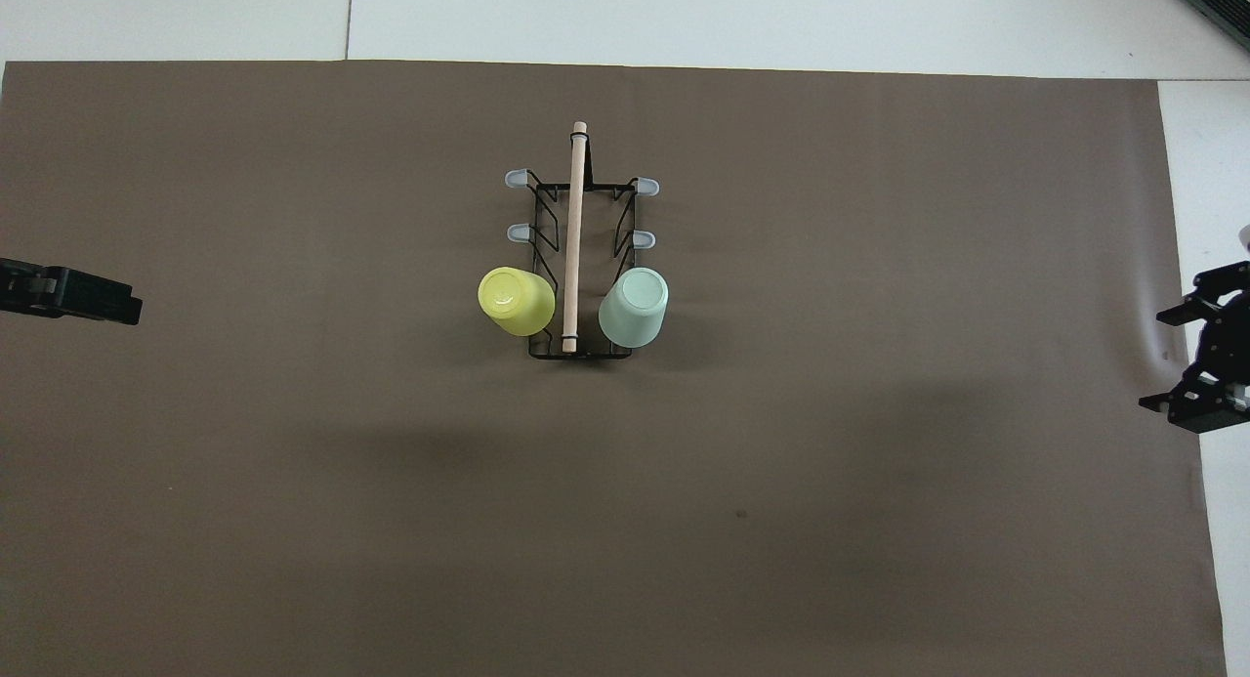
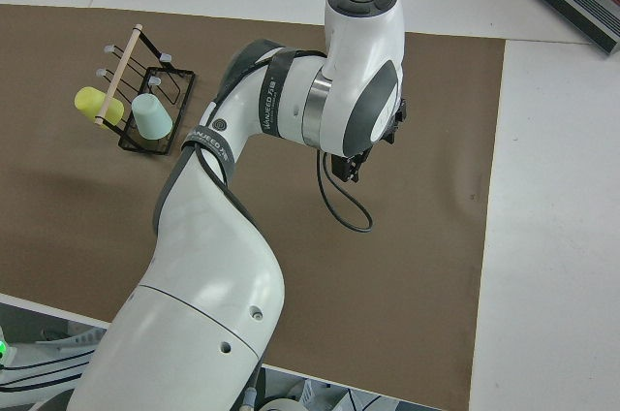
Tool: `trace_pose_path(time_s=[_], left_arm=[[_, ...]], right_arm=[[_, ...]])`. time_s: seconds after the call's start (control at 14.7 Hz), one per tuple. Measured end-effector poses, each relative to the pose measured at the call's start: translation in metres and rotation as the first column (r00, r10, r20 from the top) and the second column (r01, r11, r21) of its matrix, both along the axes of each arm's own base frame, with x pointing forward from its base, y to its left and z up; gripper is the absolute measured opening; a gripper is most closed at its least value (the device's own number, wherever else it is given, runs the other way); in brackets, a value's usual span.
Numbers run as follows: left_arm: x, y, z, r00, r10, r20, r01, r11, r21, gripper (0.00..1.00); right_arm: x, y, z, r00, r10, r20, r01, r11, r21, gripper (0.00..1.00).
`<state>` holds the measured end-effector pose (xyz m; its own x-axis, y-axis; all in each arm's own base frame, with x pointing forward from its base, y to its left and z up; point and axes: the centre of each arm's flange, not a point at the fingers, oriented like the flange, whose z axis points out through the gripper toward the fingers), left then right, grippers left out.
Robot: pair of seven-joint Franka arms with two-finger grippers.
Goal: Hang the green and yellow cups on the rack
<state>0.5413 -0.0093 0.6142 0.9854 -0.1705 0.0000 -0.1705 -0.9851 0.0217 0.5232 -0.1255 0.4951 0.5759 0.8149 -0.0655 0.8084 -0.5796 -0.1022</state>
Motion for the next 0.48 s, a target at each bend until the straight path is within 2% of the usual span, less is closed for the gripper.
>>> trace_pose_path(time_s=[0.27, 0.48], left_arm=[[0.000, 0.000, 0.000, 1.000, 0.000, 0.000, 0.000, 1.000, 0.000, 1.00], [0.000, 0.000, 0.000, 1.000, 0.000, 0.000, 0.000, 1.000, 0.000, 1.00]], right_arm=[[-0.003, -0.009, 0.001, 0.981, -0.193, -0.011, 0.193, 0.981, -0.021, 1.00], [-0.005, -0.017, 0.003, 0.938, -0.347, -0.005, 0.347, 0.937, -0.039, 1.00]])
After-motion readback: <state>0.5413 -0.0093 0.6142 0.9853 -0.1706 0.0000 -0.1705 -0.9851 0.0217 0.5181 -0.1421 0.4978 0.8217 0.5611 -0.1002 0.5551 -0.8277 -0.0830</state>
